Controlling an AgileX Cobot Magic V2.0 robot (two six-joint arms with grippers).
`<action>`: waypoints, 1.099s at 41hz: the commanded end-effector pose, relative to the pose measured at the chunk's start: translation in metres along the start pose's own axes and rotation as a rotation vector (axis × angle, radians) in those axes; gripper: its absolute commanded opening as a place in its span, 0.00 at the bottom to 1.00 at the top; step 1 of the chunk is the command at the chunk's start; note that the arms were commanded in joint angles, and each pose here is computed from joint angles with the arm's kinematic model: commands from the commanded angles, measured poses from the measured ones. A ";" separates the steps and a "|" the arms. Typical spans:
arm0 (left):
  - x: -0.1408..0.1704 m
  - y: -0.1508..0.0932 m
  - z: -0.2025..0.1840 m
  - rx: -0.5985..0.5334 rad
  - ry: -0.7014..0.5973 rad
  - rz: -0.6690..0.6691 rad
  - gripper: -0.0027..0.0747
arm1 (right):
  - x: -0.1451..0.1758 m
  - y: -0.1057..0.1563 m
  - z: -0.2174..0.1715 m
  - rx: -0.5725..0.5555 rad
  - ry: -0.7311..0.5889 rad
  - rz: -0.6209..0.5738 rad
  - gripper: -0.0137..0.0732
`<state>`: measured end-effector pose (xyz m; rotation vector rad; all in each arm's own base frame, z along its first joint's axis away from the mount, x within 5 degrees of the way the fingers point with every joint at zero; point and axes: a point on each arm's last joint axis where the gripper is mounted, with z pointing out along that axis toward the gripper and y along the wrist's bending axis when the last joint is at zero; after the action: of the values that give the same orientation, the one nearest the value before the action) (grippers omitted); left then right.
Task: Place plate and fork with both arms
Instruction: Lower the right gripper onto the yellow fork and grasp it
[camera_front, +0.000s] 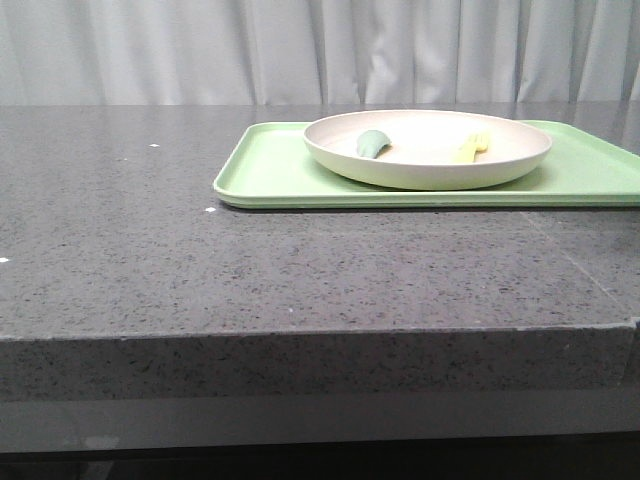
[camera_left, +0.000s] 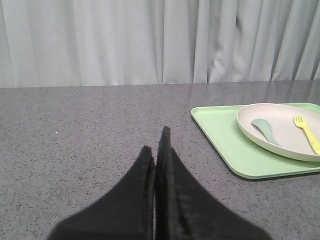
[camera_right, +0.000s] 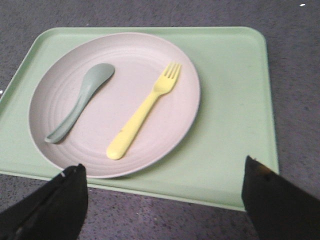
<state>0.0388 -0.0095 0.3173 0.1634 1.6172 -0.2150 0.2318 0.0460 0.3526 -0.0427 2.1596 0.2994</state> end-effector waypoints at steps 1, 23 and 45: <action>-0.014 -0.001 -0.002 0.003 -0.095 -0.011 0.01 | -0.027 0.016 0.017 -0.051 -0.018 -0.021 0.90; -0.014 -0.001 -0.001 0.003 -0.094 -0.011 0.01 | -0.055 0.031 0.153 0.044 0.298 0.097 0.90; -0.014 -0.001 -0.001 0.003 -0.094 -0.011 0.01 | -0.046 0.029 0.187 0.058 0.350 0.100 0.90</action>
<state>0.0388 -0.0095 0.3173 0.1634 1.6172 -0.2150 0.4060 0.1155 0.2643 0.0601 2.6331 0.2868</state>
